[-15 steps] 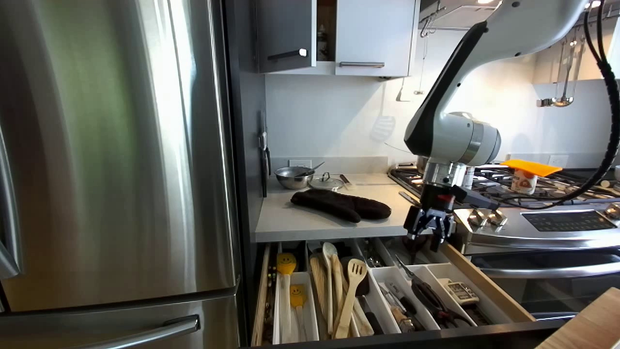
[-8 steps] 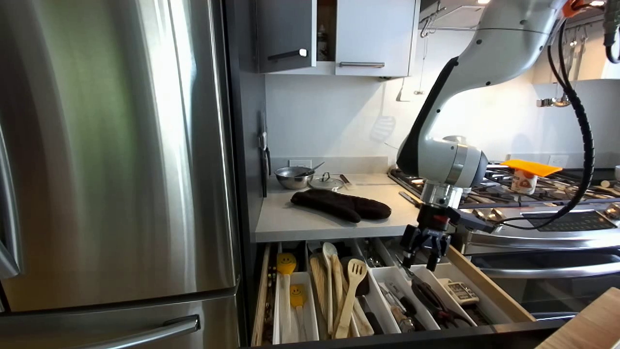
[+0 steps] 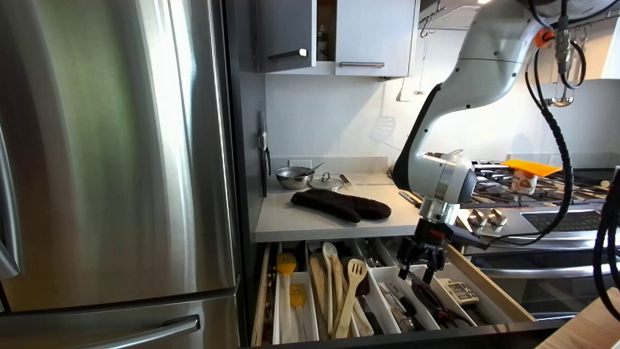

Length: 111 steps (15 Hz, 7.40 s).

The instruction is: Place the scissors inside the utensil organizer

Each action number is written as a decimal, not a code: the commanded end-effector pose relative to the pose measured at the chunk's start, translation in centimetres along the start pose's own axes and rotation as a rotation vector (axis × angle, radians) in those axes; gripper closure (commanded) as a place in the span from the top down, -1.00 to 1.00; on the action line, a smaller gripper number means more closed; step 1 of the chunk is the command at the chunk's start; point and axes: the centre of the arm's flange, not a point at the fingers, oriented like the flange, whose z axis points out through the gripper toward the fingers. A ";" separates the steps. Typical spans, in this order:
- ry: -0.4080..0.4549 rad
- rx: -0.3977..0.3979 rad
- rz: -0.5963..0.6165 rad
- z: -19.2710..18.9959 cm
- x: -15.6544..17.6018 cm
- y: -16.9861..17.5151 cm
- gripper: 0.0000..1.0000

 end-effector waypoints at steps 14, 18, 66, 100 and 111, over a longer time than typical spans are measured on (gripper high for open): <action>0.031 0.055 0.106 3.0 0.4 2.5 -0.36; 0.036 0.043 0.117 2.9 0.3 2.9 -0.99; 0.174 -0.095 0.412 -2.5 -5.4 -0.8 0.99; 0.242 -0.271 0.620 -0.1 -1.2 3.9 -1.00; 0.169 -0.237 0.632 0.8 -1.3 3.9 -1.00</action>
